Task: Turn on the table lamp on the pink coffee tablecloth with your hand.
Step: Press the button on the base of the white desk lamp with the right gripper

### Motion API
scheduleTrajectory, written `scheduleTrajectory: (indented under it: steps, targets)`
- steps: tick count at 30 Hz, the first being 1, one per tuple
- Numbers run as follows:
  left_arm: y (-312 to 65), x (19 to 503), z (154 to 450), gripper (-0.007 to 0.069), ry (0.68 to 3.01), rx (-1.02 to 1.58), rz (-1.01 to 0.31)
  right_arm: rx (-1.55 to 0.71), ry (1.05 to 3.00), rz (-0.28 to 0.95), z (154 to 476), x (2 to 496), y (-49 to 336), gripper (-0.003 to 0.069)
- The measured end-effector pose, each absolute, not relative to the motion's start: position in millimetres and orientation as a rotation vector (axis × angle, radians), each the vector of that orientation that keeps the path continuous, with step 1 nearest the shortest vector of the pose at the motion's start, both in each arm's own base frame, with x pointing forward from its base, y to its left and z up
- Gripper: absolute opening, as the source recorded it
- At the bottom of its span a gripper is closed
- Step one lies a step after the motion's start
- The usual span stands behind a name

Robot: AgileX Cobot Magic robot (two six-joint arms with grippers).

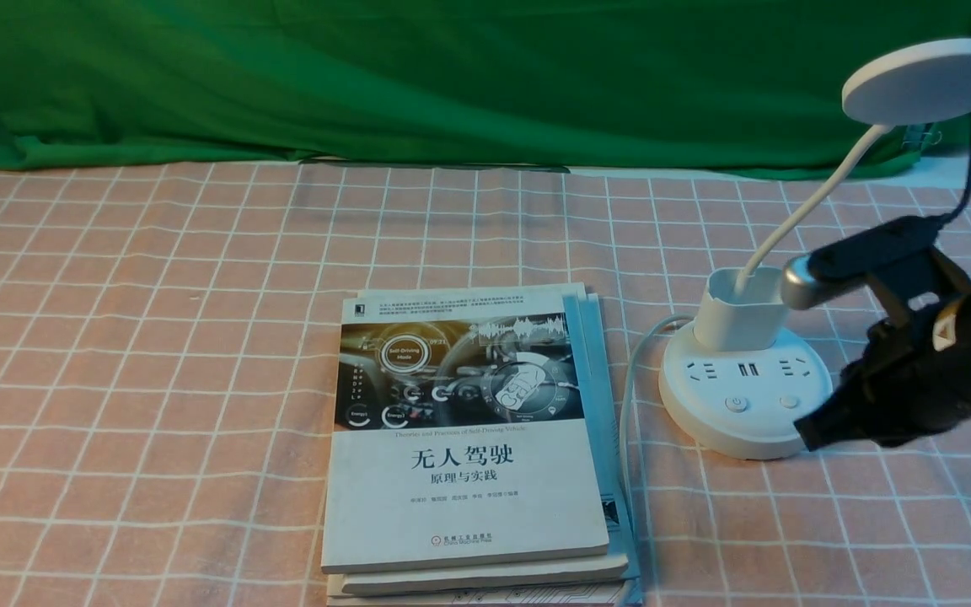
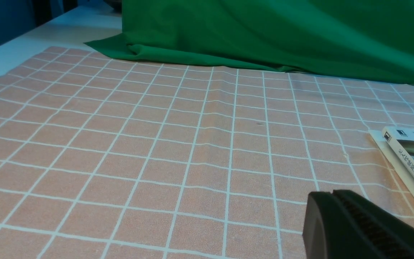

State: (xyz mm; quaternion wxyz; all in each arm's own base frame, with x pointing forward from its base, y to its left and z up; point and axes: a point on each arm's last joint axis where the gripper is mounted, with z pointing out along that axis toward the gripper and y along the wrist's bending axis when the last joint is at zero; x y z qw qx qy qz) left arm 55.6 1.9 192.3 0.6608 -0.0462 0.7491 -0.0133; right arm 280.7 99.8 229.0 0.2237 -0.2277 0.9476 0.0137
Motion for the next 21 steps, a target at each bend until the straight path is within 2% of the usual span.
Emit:
scheduleTrajectory:
  steps: [9,21]
  targets:
    - [2,56,192,0.0021,1.695,-0.104,-0.03,-0.666,2.622,0.004,195,316,109,0.0028]
    - [2,56,192,0.0021,1.696,-0.093,-0.014,-0.629,2.593,-0.014,191,325,99,0.0028]
